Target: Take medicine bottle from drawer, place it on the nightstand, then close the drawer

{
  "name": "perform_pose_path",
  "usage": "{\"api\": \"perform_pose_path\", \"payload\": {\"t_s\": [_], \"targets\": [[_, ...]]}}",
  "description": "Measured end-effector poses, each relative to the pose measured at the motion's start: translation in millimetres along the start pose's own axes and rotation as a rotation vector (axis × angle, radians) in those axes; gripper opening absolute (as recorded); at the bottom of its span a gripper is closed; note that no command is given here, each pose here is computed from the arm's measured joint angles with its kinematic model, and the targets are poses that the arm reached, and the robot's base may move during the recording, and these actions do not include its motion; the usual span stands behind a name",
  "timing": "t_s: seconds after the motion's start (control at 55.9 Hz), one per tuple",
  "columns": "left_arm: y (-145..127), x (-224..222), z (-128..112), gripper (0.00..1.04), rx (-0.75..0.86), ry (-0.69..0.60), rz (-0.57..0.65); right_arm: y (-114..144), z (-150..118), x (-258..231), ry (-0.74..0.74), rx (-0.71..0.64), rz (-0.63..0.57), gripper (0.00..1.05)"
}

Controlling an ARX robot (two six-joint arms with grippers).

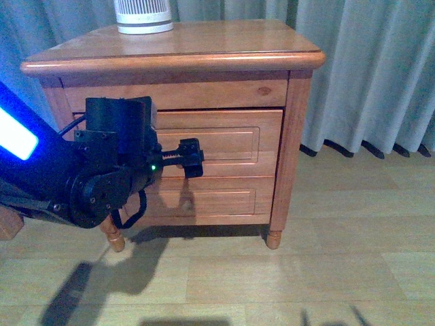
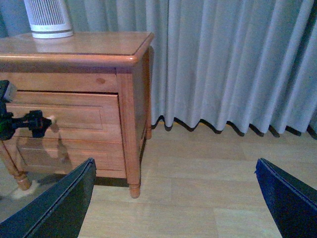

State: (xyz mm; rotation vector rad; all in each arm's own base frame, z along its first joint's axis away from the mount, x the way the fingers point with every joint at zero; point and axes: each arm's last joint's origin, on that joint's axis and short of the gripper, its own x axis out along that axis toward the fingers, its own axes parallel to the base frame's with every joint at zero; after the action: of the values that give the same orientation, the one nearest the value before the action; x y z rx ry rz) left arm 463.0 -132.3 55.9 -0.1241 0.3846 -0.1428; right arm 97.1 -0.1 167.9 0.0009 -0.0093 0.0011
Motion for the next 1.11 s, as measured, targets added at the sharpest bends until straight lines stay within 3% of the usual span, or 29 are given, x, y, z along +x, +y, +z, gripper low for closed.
{"api": "perform_pose_path", "payload": {"t_s": [0.322, 0.554, 0.804, 1.108], "targets": [[-24, 11, 14, 0.98, -0.009, -0.062, -0.043, 0, 0, 0, 0.0, 0.0, 0.0, 0.98], [-43, 11, 6, 0.98, 0.005, -0.07, -0.058, 0, 0, 0, 0.0, 0.0, 0.0, 0.98], [-44, 18, -9, 0.98, 0.01, -0.055, -0.026, 0, 0, 0, 0.0, 0.0, 0.0, 0.98], [-42, 23, -8, 0.98, 0.009, -0.075, -0.012, 0, 0, 0, 0.0, 0.0, 0.0, 0.98]]}}
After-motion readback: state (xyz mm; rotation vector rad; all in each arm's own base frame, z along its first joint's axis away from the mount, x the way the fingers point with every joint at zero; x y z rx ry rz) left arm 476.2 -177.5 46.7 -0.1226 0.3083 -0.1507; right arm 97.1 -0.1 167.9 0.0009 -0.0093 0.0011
